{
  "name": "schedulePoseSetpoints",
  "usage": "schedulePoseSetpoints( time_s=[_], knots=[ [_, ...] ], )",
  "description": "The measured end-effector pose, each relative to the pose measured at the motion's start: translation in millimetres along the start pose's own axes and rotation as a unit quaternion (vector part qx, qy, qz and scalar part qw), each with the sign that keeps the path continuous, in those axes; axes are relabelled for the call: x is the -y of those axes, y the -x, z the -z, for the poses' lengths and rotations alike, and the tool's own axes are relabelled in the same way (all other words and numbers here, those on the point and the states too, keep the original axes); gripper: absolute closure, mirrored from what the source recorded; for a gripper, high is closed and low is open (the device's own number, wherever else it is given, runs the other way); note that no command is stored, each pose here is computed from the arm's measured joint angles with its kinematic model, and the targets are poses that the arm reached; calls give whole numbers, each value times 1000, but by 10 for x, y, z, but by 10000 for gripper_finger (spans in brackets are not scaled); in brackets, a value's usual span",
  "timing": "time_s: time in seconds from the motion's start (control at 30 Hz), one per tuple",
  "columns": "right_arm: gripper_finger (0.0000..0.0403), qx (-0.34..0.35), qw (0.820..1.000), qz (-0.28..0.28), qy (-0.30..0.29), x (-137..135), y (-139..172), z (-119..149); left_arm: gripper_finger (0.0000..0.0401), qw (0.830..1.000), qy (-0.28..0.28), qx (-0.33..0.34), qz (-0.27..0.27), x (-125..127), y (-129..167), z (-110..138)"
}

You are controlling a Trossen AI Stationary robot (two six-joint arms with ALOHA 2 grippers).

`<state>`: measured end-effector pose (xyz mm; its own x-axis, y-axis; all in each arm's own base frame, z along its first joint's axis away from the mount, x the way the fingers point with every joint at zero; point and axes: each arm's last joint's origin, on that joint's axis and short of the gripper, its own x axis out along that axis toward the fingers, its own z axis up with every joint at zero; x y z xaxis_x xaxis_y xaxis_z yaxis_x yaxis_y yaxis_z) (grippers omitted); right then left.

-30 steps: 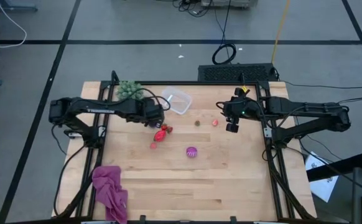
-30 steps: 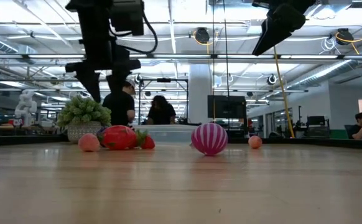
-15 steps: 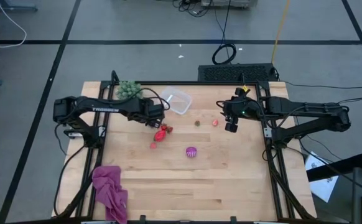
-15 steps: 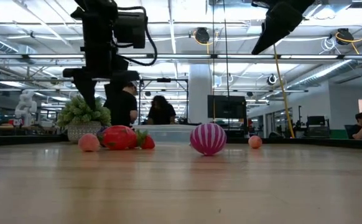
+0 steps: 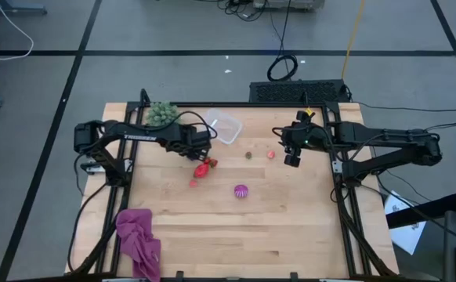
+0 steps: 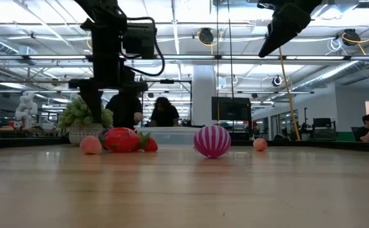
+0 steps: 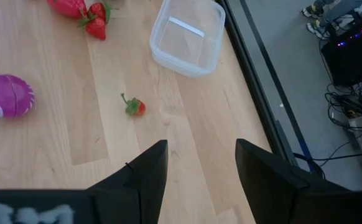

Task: Pick and placing Produce into tupperware
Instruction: Put the purple grape into the transparent bin

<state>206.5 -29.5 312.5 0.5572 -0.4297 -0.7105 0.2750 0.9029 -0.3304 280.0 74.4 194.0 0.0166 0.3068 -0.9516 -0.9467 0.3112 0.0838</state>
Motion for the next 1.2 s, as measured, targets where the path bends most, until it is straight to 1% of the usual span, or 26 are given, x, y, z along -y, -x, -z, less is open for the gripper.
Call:
schedulePoseSetpoints(
  time_s=[0.27, 0.5, 0.73, 0.83, 0.97, 1.2],
  knots=[
    [222, 1, 1000, 0, 0, 0, 1, -1, 107, 1000, 8, -18, -10, -30, -82, -51],
    [222, 1, 1000, 0, -1, 0, 0, -2, 107, 1000, 21, -21, -4, -14, -151, -98],
    [222, 1, 1000, 0, -1, 0, 1, -2, 107, 999, 23, -32, -2, -9, -179, -97],
    [222, 1, 1000, 0, -4, 0, 1, -2, 107, 999, 25, -27, 6, 10, -185, -109],
    [222, 1, 1000, 0, -19, 0, 0, -2, 107, 999, 22, -33, -3, 23, -238, -98],
    [222, 1, 1000, 0, -19, 0, 1, -2, 107, 998, 9, -60, -21, 77, -418, -64]
  ],
)
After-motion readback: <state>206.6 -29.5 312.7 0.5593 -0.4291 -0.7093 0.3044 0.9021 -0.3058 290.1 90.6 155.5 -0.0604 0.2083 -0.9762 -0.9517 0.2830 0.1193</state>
